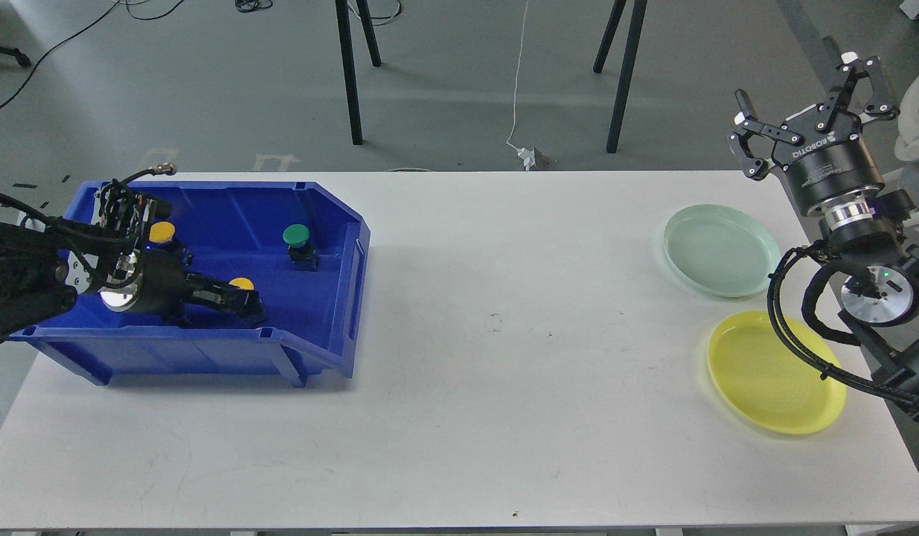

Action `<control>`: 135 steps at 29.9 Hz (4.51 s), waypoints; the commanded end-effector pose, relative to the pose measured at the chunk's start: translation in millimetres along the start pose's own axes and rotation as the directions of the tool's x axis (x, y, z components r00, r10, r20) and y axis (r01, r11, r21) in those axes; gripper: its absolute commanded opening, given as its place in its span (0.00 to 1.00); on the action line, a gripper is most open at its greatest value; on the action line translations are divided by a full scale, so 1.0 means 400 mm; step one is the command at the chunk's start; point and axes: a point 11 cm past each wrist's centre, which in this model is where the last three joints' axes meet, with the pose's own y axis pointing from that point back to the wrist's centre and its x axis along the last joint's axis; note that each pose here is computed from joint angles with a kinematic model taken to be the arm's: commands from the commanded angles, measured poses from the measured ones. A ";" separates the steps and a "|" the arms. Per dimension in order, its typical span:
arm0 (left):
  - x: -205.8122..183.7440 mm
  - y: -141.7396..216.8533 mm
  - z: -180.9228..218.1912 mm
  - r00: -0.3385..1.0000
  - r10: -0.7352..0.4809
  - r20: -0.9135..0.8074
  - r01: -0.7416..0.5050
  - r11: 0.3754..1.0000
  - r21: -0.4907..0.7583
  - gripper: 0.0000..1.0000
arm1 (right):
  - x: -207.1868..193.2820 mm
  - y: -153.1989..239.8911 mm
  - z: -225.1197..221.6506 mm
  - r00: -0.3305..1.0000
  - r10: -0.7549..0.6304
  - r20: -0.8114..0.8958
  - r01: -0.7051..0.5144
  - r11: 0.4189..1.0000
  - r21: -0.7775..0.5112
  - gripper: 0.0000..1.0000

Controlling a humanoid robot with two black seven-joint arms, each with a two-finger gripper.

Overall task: Pass button and place on color plate
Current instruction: 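Grasp the yellow-capped button in the bin with the left gripper, then lift the yellow button out of the bin with the left gripper, then extend the left gripper with the button toward the right gripper, then grasp the yellow button from the left gripper with the right gripper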

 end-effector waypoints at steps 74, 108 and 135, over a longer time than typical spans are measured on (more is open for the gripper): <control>0.251 -0.001 0.884 0.768 -0.007 -0.640 -0.607 0.309 -0.732 0.08 | -0.259 0.125 0.022 0.652 -0.612 -0.447 0.440 0.786 -0.433 0.99; 0.246 -0.006 0.889 0.773 -0.007 -0.634 -0.600 0.313 -0.736 0.08 | -0.280 0.182 0.101 0.873 -0.477 -0.099 0.429 0.850 -0.308 0.98; 0.243 -0.010 0.898 0.778 0.005 -0.628 -0.598 0.312 -0.739 0.07 | -0.315 0.185 0.103 0.859 -0.506 -0.074 0.465 0.833 -0.299 0.76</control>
